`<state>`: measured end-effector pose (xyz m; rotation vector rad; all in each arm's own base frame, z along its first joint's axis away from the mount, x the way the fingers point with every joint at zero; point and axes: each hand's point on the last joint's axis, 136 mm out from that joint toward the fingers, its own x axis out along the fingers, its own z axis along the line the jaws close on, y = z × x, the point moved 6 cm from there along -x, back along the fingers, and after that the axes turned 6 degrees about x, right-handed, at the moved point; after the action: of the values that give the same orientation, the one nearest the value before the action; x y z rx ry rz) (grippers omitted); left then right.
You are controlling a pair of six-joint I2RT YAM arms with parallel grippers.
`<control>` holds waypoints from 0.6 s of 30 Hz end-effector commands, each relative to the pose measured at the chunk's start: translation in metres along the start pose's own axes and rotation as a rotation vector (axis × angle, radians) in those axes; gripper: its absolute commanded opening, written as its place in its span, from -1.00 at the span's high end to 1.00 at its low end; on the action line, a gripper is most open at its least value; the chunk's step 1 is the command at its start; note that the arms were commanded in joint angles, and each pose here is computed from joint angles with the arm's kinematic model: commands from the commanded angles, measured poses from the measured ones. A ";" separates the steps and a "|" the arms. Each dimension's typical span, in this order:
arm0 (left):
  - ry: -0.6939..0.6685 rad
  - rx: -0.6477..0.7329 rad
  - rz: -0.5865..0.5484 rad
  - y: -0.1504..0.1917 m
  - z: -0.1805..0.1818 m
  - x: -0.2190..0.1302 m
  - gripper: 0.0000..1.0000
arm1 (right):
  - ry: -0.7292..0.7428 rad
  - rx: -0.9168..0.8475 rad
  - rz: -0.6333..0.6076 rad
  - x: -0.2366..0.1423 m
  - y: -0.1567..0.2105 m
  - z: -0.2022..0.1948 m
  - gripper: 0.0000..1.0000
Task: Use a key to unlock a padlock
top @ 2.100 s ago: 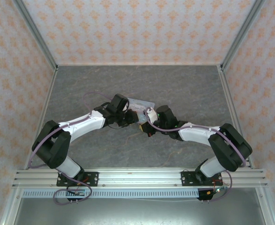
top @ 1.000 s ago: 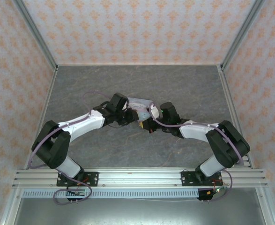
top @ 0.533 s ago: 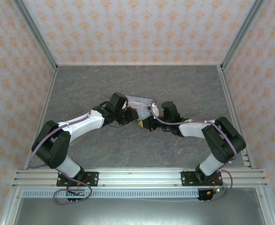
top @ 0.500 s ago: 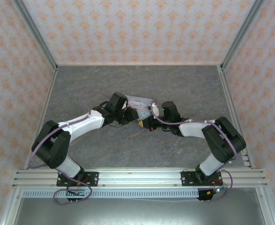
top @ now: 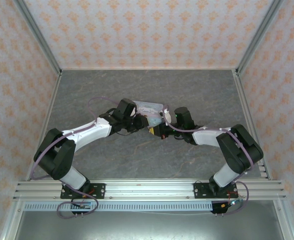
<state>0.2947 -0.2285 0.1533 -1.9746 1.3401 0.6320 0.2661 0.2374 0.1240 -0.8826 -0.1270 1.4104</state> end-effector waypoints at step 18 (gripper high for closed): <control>0.138 0.064 0.119 0.020 -0.022 -0.005 0.90 | -0.033 -0.123 -0.140 -0.007 -0.057 0.012 1.00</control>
<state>0.2970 -0.2292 0.1556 -1.9837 1.3436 0.6081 0.2707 0.2355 0.1291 -0.8576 -0.1236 1.4355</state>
